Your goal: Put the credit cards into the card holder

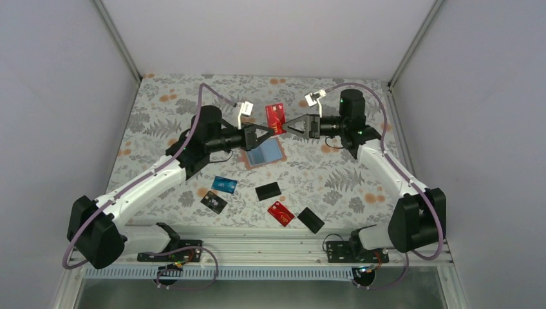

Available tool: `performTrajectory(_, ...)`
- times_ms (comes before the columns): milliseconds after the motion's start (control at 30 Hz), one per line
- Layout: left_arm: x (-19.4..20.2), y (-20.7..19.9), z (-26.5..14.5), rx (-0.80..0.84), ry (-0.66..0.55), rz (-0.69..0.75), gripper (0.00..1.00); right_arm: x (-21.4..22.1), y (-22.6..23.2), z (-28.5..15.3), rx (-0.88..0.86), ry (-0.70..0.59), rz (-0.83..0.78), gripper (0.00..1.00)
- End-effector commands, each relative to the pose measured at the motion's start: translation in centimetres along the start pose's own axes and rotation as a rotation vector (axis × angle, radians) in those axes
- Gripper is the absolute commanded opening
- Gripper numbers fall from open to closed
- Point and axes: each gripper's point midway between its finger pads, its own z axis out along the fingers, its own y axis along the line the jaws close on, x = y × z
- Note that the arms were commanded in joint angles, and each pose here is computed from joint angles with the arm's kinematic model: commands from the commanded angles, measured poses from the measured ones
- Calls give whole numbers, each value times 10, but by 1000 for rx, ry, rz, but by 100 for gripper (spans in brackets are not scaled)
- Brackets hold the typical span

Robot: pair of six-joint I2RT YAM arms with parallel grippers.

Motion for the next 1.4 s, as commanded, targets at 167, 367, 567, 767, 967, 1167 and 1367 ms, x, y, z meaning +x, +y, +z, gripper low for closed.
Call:
performTrajectory(167, -12, -24, 1, 99, 1, 34, 2, -14, 40, 7, -91, 15, -100, 26)
performTrajectory(367, -14, -20, 2, 77, -8, 29, 3, -9, 42, 11, -92, 20, -85, 4)
performTrajectory(567, -21, -4, -6, -31, -46, 49, 44, -8, 38, 11, -68, 20, -80, 4)
performTrajectory(767, -22, -4, -17, 1, -69, 57, 44, -3, 36, 12, -79, 36, -66, 4)
performTrajectory(967, -26, -10, -19, 40, -76, 70, 31, -2, 42, 11, -109, 50, -79, 5)
performTrajectory(1167, -26, -14, -17, 65, -68, 75, 24, -1, 46, 13, -127, 63, -82, 4)
performTrajectory(1367, -25, -17, -16, 92, -64, 73, 17, 1, 47, 16, -133, 71, -83, 4)
